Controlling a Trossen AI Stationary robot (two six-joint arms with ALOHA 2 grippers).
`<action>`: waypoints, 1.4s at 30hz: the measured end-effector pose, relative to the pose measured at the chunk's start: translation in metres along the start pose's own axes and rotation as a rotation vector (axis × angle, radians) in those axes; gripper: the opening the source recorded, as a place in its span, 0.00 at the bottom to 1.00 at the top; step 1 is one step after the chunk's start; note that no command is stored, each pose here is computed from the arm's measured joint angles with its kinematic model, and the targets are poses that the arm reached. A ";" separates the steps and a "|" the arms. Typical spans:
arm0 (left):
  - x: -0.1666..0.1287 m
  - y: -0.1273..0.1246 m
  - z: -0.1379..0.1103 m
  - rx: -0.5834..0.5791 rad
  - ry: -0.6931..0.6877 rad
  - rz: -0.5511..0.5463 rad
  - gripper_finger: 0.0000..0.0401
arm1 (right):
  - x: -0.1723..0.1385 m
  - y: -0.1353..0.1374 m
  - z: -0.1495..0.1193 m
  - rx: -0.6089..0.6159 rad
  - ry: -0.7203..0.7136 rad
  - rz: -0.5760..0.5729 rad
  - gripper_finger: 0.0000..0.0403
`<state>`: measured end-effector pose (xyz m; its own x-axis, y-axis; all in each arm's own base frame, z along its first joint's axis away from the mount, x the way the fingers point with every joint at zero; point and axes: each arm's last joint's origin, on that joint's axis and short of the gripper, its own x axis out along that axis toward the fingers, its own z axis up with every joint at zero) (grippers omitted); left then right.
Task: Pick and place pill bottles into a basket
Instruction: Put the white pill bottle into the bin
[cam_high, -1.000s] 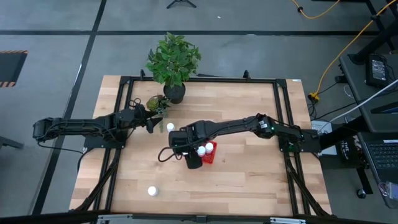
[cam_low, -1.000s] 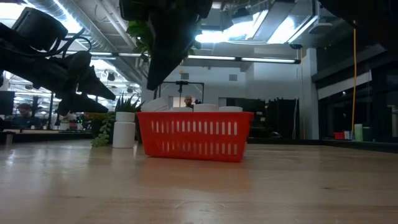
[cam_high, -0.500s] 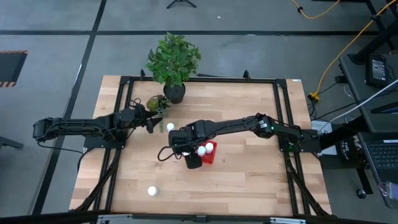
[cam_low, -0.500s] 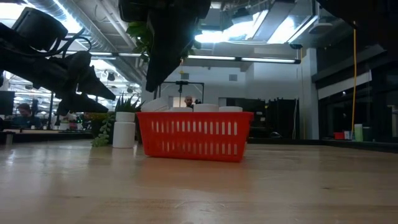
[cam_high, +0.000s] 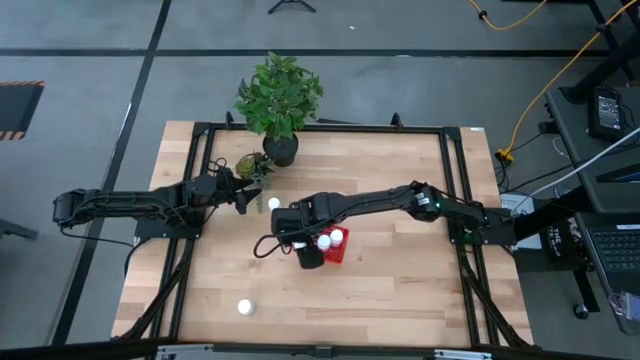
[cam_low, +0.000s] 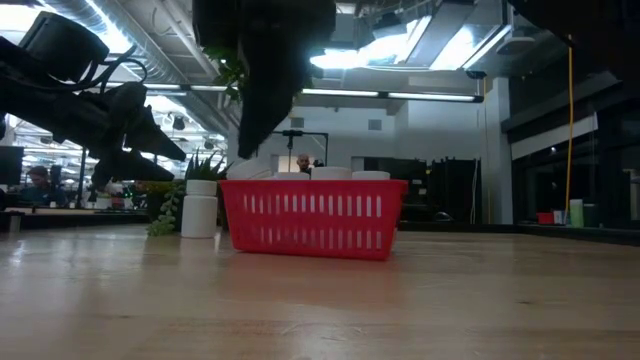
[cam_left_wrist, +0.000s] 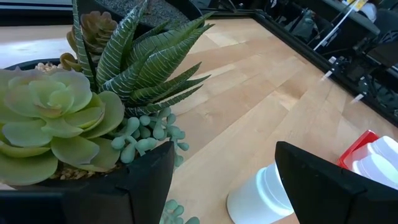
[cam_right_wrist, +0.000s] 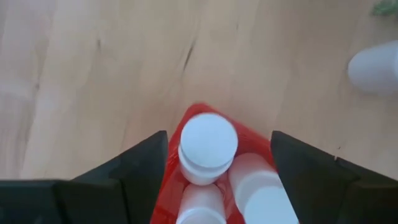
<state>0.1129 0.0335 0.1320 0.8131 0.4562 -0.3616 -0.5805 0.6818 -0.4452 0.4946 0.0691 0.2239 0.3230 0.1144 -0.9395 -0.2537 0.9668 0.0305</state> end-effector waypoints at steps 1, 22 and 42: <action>0.000 0.000 0.000 0.000 0.000 0.000 0.68 | 0.003 0.000 -0.002 0.008 0.014 0.001 0.71; 0.000 0.000 0.000 0.034 0.000 0.000 0.68 | 0.014 0.000 -0.006 0.016 0.028 0.029 0.66; 0.000 0.000 0.000 0.034 0.000 0.000 0.68 | 0.014 0.001 -0.006 -0.001 0.024 0.065 0.31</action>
<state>0.1129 0.0335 0.1320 0.8131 0.4563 -0.3616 -0.5787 0.7006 -0.4174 0.4935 0.0702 0.2088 0.2841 0.1717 -0.9433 -0.2746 0.9572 0.0915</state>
